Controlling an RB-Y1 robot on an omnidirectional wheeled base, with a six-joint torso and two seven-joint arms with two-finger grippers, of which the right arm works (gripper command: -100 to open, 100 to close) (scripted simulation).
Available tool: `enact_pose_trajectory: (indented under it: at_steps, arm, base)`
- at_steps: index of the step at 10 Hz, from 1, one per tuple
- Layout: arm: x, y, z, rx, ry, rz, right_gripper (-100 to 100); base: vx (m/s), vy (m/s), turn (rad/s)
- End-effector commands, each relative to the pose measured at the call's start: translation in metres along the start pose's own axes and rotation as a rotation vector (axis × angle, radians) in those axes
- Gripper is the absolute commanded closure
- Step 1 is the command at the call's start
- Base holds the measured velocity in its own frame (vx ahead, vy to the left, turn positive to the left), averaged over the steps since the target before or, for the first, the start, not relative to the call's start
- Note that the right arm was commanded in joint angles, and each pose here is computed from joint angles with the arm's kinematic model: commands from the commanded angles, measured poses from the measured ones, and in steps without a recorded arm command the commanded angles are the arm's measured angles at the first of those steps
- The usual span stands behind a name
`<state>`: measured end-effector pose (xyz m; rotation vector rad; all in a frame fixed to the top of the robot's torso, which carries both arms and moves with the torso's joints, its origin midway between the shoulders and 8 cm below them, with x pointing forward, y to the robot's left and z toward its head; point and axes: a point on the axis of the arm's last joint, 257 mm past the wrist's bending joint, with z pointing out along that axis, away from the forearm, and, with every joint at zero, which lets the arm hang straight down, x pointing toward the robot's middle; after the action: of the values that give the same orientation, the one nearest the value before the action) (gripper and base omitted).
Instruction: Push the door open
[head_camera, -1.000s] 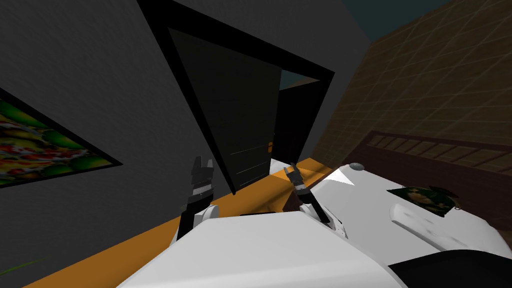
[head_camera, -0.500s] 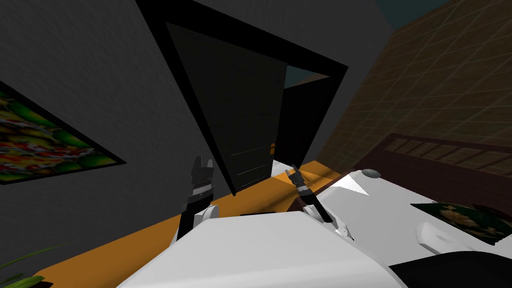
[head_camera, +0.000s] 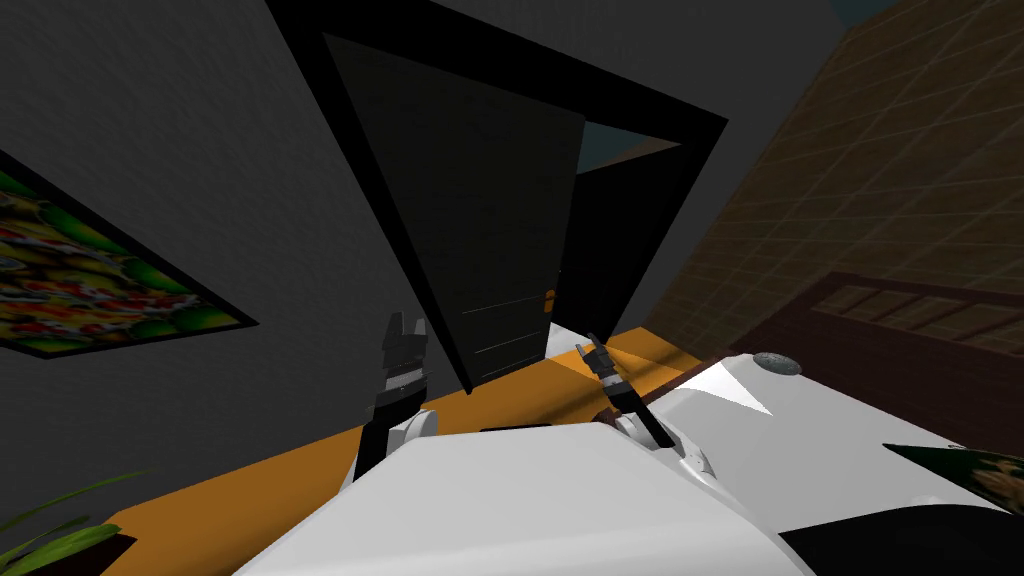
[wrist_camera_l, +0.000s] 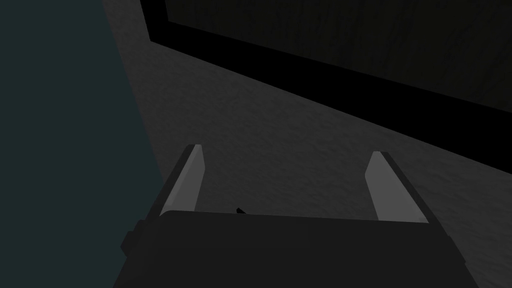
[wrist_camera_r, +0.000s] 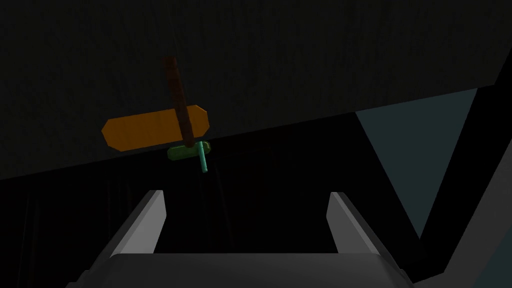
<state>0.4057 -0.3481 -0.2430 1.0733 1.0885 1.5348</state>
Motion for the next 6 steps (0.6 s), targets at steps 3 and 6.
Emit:
enact_pose_trajectory:
  at_steps: [3, 6]
  arm:
    - [-0.026, -0.012, -0.0089, 0.045, -0.012, -0.014, -100]
    - [-0.048, -0.019, -0.0169, 0.078, -0.024, -0.029, -100]
  base:
    - [0.079, -0.057, 0.089]
    - [0.093, -0.050, 0.089]
